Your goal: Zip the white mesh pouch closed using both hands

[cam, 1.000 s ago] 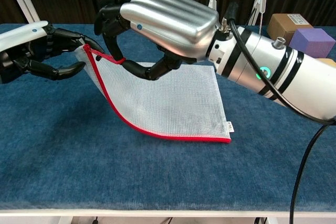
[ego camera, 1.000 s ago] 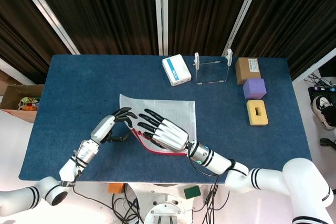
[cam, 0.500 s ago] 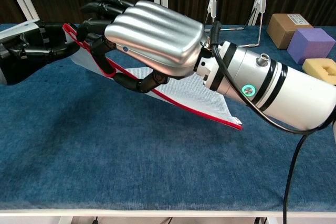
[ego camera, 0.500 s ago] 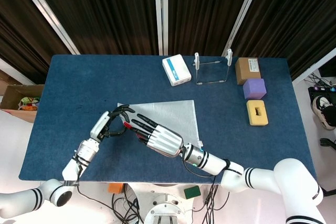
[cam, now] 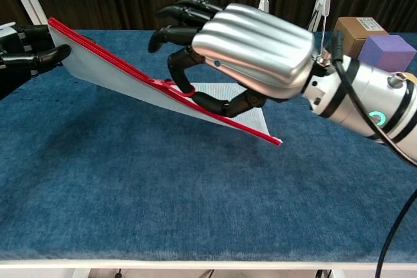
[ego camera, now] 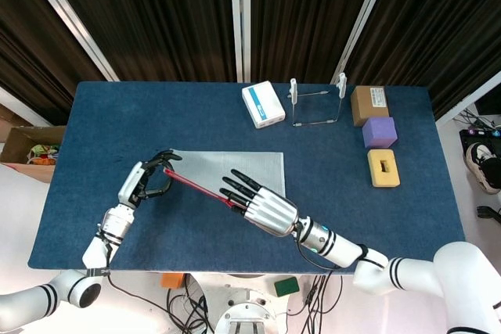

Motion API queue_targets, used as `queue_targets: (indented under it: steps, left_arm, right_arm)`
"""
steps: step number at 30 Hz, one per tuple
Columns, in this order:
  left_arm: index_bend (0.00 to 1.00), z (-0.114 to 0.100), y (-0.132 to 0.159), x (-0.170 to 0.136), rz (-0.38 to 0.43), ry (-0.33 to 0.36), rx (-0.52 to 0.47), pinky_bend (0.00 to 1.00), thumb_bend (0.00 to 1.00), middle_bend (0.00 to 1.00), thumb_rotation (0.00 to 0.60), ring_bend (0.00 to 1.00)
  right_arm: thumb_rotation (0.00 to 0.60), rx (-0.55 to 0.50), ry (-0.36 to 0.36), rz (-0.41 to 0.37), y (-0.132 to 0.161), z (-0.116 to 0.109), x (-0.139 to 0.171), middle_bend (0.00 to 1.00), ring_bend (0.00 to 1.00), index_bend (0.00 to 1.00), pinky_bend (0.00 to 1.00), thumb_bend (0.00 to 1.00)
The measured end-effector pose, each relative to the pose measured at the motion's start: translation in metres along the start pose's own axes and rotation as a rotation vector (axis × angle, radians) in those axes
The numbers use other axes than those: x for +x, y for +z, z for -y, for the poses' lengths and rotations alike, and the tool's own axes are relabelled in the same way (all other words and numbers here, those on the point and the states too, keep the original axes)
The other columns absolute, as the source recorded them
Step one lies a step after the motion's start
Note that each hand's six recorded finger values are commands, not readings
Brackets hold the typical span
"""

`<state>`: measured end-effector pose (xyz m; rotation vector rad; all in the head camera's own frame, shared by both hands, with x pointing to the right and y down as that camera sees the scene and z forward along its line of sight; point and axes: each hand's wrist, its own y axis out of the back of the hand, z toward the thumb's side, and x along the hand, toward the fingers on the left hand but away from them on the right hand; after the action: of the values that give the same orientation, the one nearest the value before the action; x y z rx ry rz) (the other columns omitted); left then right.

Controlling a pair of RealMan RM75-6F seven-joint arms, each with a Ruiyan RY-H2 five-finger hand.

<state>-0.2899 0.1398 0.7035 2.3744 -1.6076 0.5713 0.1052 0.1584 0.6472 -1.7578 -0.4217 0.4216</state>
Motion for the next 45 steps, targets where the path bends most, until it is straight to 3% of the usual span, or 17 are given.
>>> queue_targets:
  steps: [13,21,23,26,30,34,39,42,45]
  left_arm:
    - [0.64,-0.016,-0.013,-0.014,-0.023,0.052,0.074,0.13,0.49,0.29,0.6,0.12]
    - [0.64,-0.013,-0.018,-0.018,-0.031,0.061,0.09,0.13,0.49,0.29,0.6,0.12]
    - [0.64,-0.012,-0.019,-0.018,-0.031,0.059,0.104,0.13,0.49,0.29,0.6,0.12]
    - [0.55,-0.01,-0.02,-0.019,-0.025,0.055,0.152,0.13,0.49,0.28,0.6,0.1]
    - [0.26,-0.007,-0.021,-0.022,-0.016,0.043,0.278,0.13,0.44,0.18,0.6,0.05]
    - [0.12,-0.005,-0.024,-0.029,-0.017,0.024,0.457,0.13,0.37,0.11,0.6,0.03]
    - [0.07,-0.013,-0.023,-0.04,-0.038,0.014,0.688,0.12,0.27,0.08,0.6,0.01]
    - [0.07,-0.027,-0.015,-0.051,-0.06,0.028,0.836,0.12,0.25,0.08,0.6,0.01]
    - [0.1,-0.05,-0.001,-0.065,-0.092,0.07,0.981,0.12,0.25,0.09,0.6,0.02]
  right_arm:
    - [0.6,0.016,0.145,0.164,-0.031,0.0,0.111,0.21,0.01,0.72,0.0,0.48]
    - [0.6,0.008,0.174,0.228,-0.039,-0.001,0.148,0.21,0.0,0.71,0.0,0.48]
    - [0.6,-0.001,0.173,0.232,-0.039,-0.001,0.149,0.2,0.0,0.68,0.0,0.46]
    - [0.6,-0.014,0.181,0.237,-0.039,0.001,0.148,0.17,0.0,0.49,0.0,0.35]
    - [0.6,-0.029,0.21,0.25,-0.039,0.005,0.145,0.1,0.0,0.23,0.0,0.2]
    - [0.6,-0.046,0.25,0.29,-0.044,0.008,0.141,0.03,0.0,0.03,0.0,0.13]
    - [0.6,-0.035,0.251,0.38,-0.068,-0.006,0.146,0.01,0.0,0.0,0.0,0.12]
    - [0.6,-0.009,0.229,0.454,-0.088,-0.023,0.156,0.05,0.0,0.0,0.0,0.15]
    - [0.6,0.031,0.199,0.544,-0.107,-0.044,0.175,0.09,0.0,0.01,0.07,0.18]
